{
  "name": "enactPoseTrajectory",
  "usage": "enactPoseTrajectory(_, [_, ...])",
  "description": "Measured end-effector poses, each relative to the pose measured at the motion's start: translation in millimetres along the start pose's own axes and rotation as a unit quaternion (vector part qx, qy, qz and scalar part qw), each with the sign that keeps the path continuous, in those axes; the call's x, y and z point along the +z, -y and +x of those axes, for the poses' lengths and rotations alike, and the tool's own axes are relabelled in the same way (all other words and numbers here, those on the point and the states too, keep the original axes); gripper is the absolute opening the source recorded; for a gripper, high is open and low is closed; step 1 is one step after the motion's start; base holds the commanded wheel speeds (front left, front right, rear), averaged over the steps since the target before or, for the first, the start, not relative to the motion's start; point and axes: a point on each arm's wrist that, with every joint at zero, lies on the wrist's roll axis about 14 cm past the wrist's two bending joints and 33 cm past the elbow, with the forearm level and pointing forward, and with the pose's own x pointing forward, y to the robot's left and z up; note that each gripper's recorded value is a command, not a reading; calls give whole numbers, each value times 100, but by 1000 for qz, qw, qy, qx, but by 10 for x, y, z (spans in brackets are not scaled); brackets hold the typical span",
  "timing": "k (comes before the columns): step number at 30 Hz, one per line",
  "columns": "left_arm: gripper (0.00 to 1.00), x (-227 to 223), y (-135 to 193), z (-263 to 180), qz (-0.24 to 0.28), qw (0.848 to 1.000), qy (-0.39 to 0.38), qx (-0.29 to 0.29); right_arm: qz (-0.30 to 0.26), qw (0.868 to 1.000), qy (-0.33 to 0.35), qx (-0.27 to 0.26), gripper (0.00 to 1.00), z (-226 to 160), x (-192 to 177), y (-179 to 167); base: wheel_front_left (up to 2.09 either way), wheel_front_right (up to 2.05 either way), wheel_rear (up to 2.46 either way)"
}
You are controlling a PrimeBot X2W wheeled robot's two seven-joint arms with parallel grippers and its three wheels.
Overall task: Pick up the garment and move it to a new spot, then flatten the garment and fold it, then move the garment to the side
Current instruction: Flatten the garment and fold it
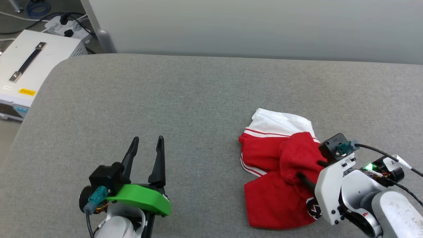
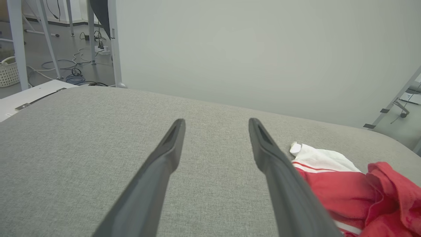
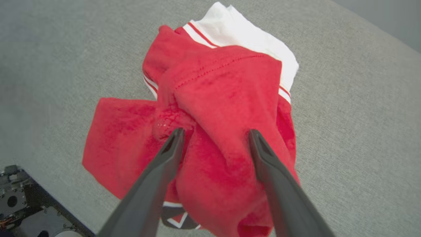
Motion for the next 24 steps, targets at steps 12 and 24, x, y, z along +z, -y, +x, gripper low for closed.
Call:
enactPoseTrajectory(12, [100,-62,-119,7,2,1000,-5,20,26,999,-27,-10,0,106,-9,255,0,0,0])
enactPoseTrajectory(24, [100,-192,82,104,-8,1000,-20,-11,252,934,94,-234,0,-627,-427,1492,0,0,0])
